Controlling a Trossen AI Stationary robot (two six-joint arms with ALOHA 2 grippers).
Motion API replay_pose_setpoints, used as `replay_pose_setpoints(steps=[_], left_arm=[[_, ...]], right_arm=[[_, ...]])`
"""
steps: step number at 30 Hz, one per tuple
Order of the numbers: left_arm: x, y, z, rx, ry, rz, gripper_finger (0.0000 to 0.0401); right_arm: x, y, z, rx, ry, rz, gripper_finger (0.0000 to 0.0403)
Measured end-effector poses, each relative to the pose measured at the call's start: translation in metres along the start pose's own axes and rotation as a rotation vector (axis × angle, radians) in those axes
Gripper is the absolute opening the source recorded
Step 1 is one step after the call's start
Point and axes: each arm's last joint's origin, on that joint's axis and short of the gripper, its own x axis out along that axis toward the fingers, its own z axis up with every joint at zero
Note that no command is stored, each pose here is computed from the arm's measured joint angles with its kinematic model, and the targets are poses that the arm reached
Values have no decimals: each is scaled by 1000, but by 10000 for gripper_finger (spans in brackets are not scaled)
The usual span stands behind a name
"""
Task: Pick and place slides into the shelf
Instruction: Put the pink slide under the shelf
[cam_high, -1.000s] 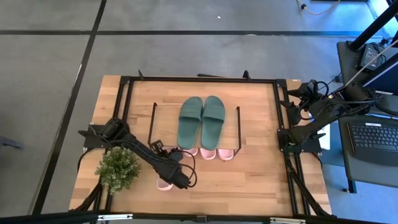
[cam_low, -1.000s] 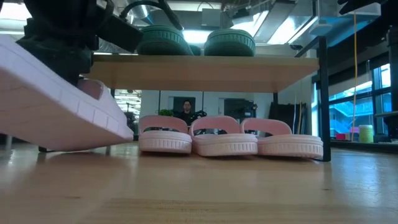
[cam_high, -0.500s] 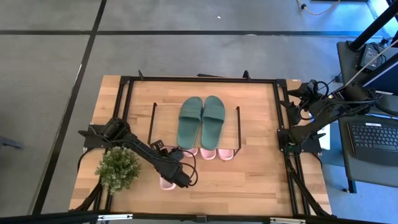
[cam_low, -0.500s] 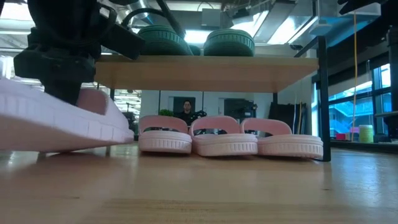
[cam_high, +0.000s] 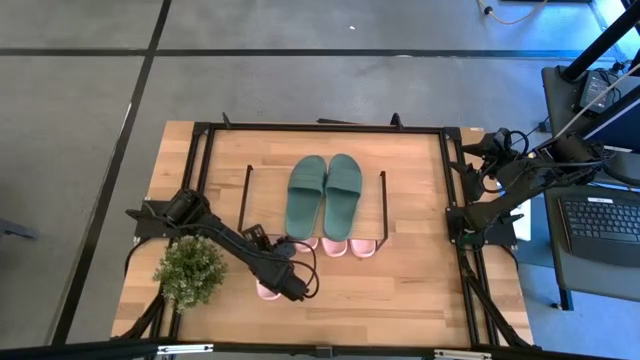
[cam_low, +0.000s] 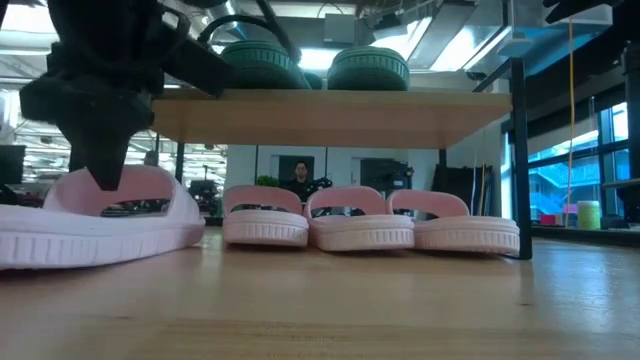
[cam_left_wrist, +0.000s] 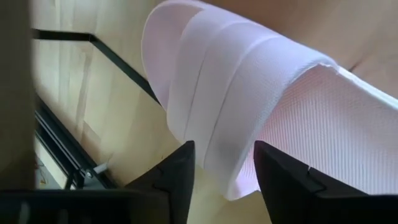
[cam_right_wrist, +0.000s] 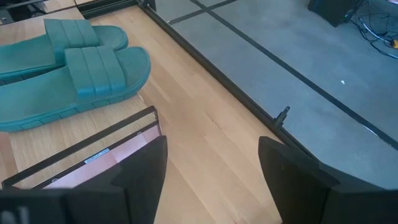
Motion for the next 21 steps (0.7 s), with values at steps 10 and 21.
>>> replay_pose_setpoints(steps=[10,21], left_arm=[[-28,-6,-5,84,-60,-67,159],[-79,-41,-49,186,-241,-339,159]], right_arm=[[0,0,0,1,1,1,253],[0,0,0,29,1,1,253]])
